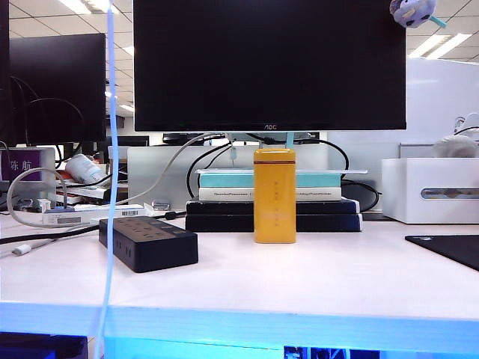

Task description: Plug the white charger into the left socket.

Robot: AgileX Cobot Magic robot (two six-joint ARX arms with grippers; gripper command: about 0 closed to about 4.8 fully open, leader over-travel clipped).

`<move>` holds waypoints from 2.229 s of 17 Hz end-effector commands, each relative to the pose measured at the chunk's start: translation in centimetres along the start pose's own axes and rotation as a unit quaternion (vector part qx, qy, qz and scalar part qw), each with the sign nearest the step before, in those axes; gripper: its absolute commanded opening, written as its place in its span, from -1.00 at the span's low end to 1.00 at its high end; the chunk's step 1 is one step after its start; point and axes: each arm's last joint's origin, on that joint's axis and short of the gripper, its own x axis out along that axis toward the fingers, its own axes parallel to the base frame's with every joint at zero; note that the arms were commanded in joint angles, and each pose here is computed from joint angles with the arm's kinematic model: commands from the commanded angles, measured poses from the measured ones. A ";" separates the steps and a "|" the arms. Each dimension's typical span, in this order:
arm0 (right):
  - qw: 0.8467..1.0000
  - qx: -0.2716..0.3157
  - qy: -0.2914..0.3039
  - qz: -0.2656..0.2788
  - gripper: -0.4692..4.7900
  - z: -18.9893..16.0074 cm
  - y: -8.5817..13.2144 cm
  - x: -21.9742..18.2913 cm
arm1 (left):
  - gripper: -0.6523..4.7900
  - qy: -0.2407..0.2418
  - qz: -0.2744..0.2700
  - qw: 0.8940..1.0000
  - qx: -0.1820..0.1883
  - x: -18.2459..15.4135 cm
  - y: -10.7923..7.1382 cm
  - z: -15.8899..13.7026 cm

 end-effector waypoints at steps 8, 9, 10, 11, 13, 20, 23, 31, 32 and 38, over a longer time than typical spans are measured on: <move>0.996 -0.087 0.000 0.011 -0.14 -0.5 0.4 -0.1 | -0.10 0.001 0.015 1.000 0.011 0.0 0.4 0.3; 0.995 -0.101 0.005 0.008 -0.14 -0.4 0.3 0.0 | -0.10 0.000 0.015 1.000 0.010 0.0 0.3 0.3; 0.992 -0.124 0.022 0.001 0.01 -0.3 0.3 0.1 | -0.10 -0.001 0.013 1.000 0.010 0.0 0.3 0.3; 0.985 -0.168 0.044 -0.001 0.73 -0.4 0.4 0.2 | -0.10 -0.002 0.012 1.000 0.006 0.0 0.3 0.3; 0.977 -0.202 0.063 -0.002 1.00 -0.5 0.5 0.2 | -0.10 -0.003 0.012 1.000 -0.012 0.0 0.3 0.4; 0.935 -0.335 0.101 0.054 1.00 -3.0 2.3 -1.7 | -0.11 -0.012 -0.029 0.992 -0.121 -1.7 0.8 -0.5; 0.927 -0.357 0.088 0.067 1.00 -3.9 2.8 -3.3 | -0.12 0.001 -0.046 0.984 -0.174 -3.8 1.4 -1.6; 0.804 -0.578 -0.054 0.133 1.00 -3.4 4.2 -5.8 | -0.44 -0.050 -0.226 0.883 -0.408 -5.8 1.0 -1.6; 0.783 -0.602 -0.072 0.135 1.00 -3.3 4.3 -5.8 | -0.44 -0.044 -0.221 0.878 -0.423 -5.8 0.9 -1.7; 0.746 -0.647 -0.075 0.135 1.00 -3.4 4.4 -5.9 | -0.44 -0.034 -0.224 0.852 -0.472 -5.8 0.4 -2.1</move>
